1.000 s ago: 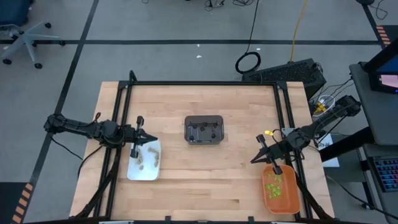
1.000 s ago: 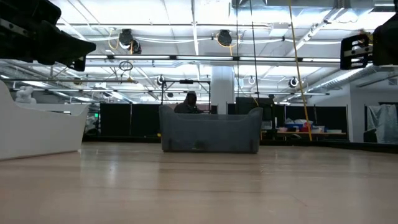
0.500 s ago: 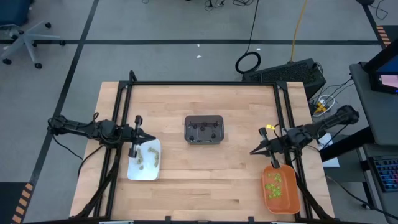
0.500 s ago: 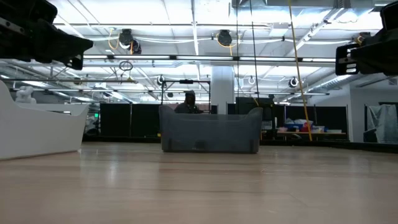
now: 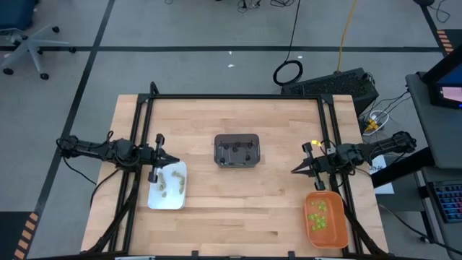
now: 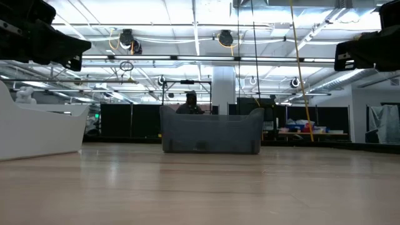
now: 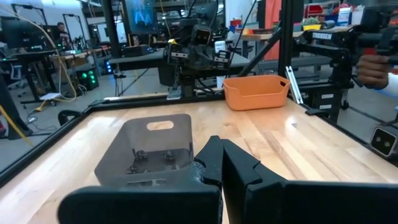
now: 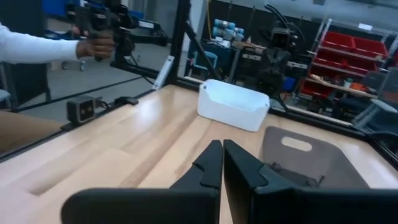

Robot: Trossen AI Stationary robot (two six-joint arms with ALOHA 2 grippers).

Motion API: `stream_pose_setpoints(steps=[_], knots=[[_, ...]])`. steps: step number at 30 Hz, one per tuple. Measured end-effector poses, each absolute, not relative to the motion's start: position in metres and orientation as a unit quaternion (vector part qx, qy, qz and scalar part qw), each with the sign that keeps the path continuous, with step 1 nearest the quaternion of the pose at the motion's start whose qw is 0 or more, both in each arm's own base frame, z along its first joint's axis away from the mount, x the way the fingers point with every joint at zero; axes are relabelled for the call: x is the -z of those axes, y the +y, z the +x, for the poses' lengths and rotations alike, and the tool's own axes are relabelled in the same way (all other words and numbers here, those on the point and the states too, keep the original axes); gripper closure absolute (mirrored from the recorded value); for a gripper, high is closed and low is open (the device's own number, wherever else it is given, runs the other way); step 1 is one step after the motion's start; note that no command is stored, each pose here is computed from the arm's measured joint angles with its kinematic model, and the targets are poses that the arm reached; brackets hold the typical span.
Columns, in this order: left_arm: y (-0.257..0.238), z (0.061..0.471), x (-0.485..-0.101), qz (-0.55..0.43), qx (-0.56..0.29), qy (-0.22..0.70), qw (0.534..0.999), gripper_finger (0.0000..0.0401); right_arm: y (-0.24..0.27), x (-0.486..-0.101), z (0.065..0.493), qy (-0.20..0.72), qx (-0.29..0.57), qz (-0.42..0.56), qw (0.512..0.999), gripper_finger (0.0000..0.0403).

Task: Sort Halloween decoration
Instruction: Return to Home Position

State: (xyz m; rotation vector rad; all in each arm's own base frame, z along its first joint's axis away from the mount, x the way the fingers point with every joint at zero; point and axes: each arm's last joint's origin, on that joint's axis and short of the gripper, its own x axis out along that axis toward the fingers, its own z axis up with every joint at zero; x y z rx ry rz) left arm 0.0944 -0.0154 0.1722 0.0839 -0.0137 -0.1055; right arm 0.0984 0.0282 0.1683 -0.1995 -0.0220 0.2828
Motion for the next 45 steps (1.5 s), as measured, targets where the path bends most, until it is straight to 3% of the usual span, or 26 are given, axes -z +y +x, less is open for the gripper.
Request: stream_pose_setpoints(steps=[45], knots=[[-0.003, 0.097, -0.167, 0.023, 0.043, -0.013, 0.999, 0.0401, 0.003, -0.164, 0.102, 0.025, -0.02, -0.088, 0.996, 0.0403]])
